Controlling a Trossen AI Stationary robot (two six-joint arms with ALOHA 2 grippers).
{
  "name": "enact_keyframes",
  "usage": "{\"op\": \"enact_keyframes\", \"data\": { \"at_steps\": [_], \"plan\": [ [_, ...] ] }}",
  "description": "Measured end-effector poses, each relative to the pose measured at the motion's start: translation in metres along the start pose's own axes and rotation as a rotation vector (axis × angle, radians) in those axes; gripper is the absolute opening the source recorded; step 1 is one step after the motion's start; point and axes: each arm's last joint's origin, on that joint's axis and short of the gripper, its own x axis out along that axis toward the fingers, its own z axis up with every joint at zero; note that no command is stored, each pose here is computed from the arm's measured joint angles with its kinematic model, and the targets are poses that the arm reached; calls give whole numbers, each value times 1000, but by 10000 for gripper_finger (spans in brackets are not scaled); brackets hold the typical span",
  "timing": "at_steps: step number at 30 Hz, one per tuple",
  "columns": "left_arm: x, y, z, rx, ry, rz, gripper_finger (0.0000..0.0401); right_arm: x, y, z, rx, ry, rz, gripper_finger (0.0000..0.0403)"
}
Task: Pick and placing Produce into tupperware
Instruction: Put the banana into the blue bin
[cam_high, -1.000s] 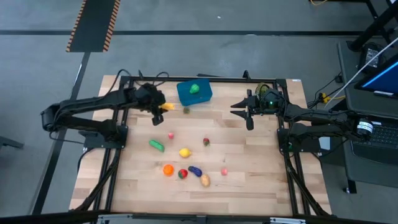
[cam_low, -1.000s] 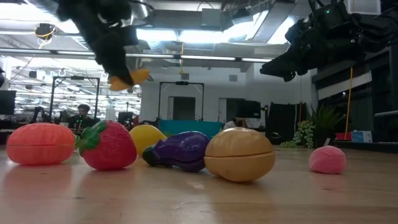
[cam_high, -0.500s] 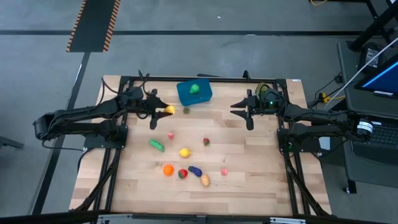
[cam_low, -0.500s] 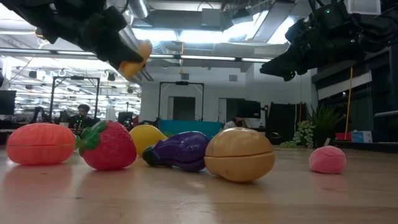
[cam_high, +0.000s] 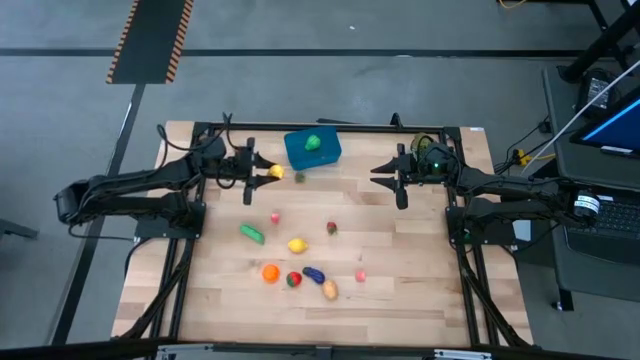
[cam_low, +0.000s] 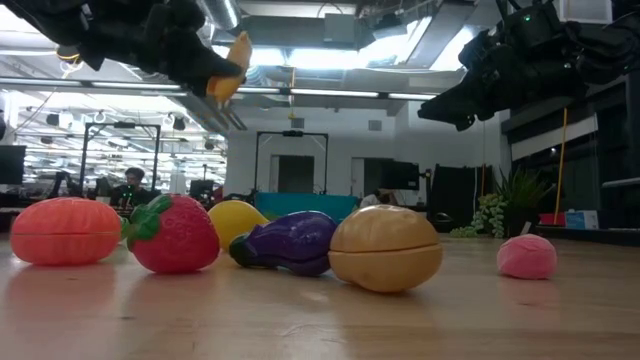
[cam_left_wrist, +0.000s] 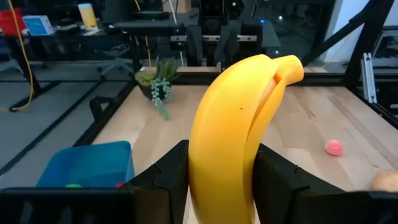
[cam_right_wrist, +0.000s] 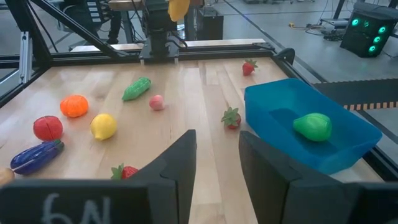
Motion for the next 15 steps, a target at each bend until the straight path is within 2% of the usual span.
{"op": "enact_keyframes", "data": {
  "at_steps": [8, 15],
  "plan": [
    [20, 8, -7, 8, -6, 23, 130, 0, 0, 0, 0, 0, 0, 124],
    [32, 17, -14, -25, 14, 214, 130, 0, 0, 0, -1, -1, 0, 124]
  ]
}}
